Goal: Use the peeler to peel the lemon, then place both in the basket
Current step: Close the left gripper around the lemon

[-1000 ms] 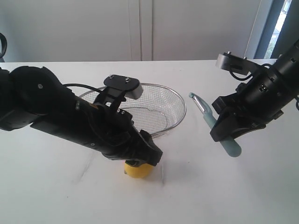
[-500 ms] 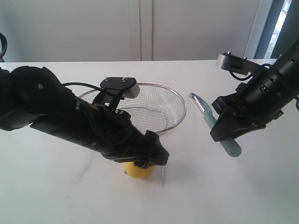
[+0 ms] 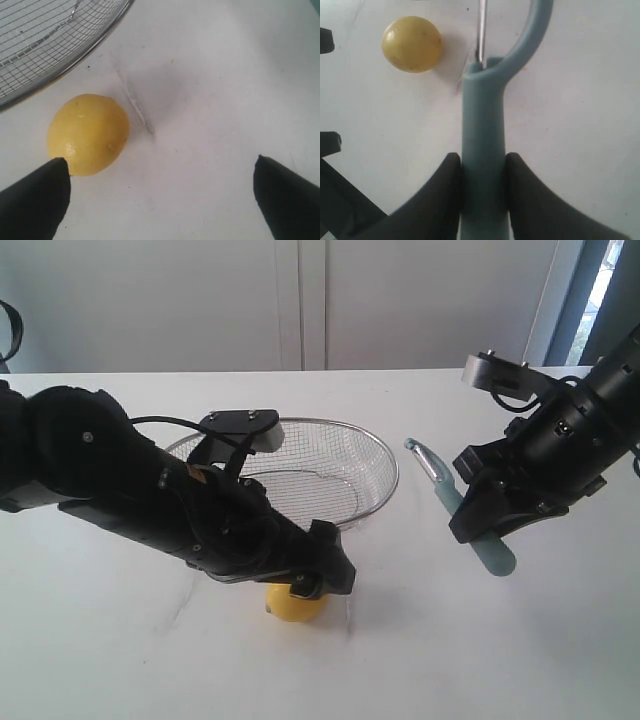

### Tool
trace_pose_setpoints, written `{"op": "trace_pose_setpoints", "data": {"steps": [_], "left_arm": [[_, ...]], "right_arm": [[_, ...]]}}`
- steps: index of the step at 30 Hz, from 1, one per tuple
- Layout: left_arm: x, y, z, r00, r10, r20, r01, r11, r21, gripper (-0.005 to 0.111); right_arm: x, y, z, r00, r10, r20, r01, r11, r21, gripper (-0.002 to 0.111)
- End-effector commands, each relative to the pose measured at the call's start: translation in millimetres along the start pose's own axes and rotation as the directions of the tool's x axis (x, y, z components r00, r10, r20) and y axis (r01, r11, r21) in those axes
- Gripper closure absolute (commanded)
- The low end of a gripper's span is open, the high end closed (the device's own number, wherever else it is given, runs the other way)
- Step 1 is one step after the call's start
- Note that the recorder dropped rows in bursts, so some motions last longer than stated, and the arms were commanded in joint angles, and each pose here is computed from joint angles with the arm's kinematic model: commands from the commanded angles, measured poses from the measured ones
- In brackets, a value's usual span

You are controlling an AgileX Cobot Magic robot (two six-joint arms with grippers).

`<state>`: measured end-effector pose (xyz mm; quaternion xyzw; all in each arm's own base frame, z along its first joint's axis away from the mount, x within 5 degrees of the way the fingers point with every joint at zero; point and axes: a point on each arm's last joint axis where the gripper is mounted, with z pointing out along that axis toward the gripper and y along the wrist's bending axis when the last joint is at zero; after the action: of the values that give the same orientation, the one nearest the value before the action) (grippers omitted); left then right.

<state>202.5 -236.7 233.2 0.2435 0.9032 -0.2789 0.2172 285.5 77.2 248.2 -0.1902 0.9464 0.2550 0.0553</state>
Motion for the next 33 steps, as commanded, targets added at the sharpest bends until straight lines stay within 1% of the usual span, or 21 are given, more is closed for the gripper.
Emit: {"op": "trace_pose_setpoints", "data": {"steps": [1,5,7,10,15,26,33], "left_arm": [[0,-2.3,1,1.0,-0.016,-0.006,0.016,1.0,0.004,0.001],[3,2.9,14,0.996,-0.076,-0.038,0.076,0.997,-0.017,0.001],[6,6.0,22,0.995,-0.085,-0.058,0.084,0.996,-0.028,0.001],[6,9.6,29,0.992,-0.117,-0.049,0.115,0.992,-0.044,0.001],[1,12.9,34,0.994,-0.112,0.006,0.112,0.992,-0.06,0.001],[5,20.8,51,0.992,-0.124,-0.008,0.122,0.988,-0.09,0.002],[5,25.8,59,0.993,-0.12,0.011,0.121,0.987,-0.11,0.002]], "right_arm": [[1,2,-2,1.0,0.001,0.008,-0.001,1.0,-0.008,0.108],[1,2,-2,1.0,0.002,0.009,-0.002,1.0,-0.009,0.108],[1,2,-2,1.0,0.002,0.009,-0.002,1.0,-0.009,0.108],[1,2,-2,1.0,0.002,0.009,-0.002,1.0,-0.009,0.108],[0,4,-2,1.0,0.011,0.019,-0.01,1.0,-0.027,0.108],[-1,5,-2,0.999,0.019,0.028,-0.017,0.999,-0.043,0.108],[-1,6,-2,0.999,0.02,0.029,-0.018,0.999,-0.045,0.108]]}}
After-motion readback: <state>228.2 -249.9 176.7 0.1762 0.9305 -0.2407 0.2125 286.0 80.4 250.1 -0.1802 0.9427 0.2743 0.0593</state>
